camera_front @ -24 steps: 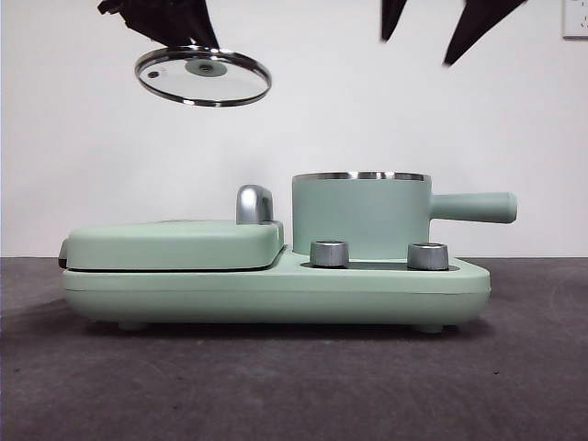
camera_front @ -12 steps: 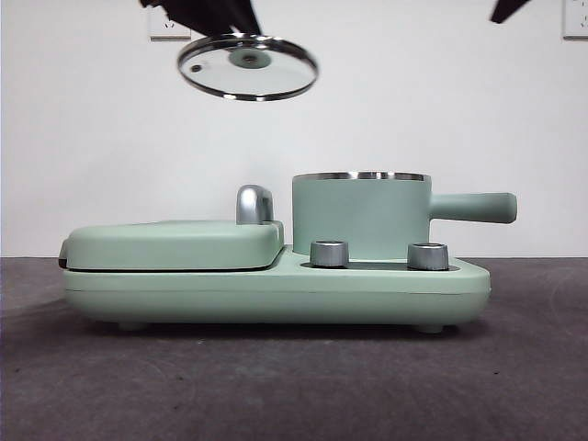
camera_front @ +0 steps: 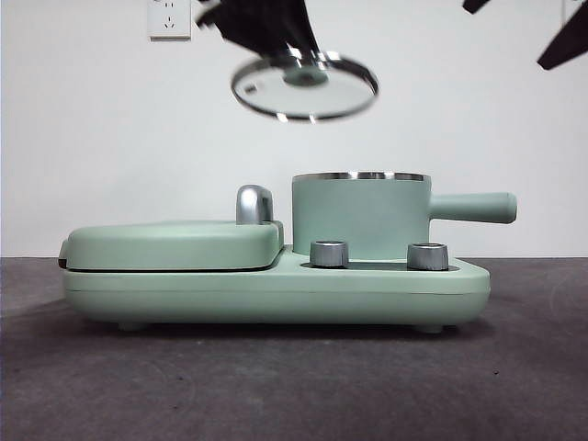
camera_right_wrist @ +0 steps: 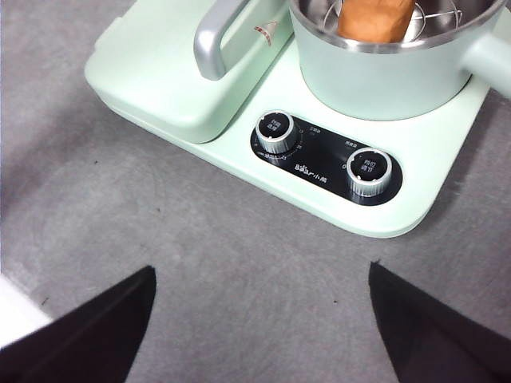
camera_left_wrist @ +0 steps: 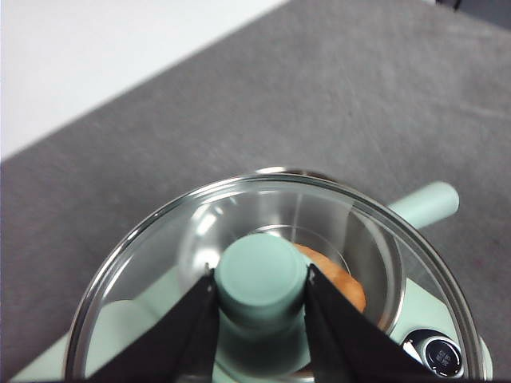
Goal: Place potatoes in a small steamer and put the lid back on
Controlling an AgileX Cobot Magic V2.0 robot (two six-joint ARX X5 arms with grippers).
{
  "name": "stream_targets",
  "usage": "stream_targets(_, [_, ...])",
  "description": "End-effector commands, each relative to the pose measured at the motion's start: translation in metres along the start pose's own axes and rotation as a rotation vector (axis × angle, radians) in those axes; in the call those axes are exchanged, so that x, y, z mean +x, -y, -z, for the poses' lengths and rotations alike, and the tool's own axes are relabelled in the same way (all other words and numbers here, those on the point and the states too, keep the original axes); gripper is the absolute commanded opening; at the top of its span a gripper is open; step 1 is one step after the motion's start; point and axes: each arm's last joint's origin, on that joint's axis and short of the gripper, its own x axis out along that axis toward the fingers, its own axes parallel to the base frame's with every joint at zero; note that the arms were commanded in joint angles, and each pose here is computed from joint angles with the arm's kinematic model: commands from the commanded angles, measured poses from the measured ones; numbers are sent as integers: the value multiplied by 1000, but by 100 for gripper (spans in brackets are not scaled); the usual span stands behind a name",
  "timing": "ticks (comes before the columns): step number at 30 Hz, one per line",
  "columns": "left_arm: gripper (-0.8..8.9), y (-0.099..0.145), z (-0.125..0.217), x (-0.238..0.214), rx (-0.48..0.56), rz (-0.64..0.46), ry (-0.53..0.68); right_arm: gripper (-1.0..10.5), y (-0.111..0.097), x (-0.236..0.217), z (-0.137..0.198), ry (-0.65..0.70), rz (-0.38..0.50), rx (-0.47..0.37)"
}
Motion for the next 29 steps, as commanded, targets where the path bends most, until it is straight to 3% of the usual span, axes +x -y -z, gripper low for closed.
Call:
stream_targets(1, [17, 8, -5, 17, 17, 23, 41, 424, 1, -1, 7, 24, 11, 48])
stream_targets(11, [17, 17, 8, 64, 38, 46, 64, 424, 5, -9, 19, 36, 31, 79])
stream_targets(29, [17, 18, 17, 86, 44, 60, 66, 424, 6, -8, 19, 44, 63, 79])
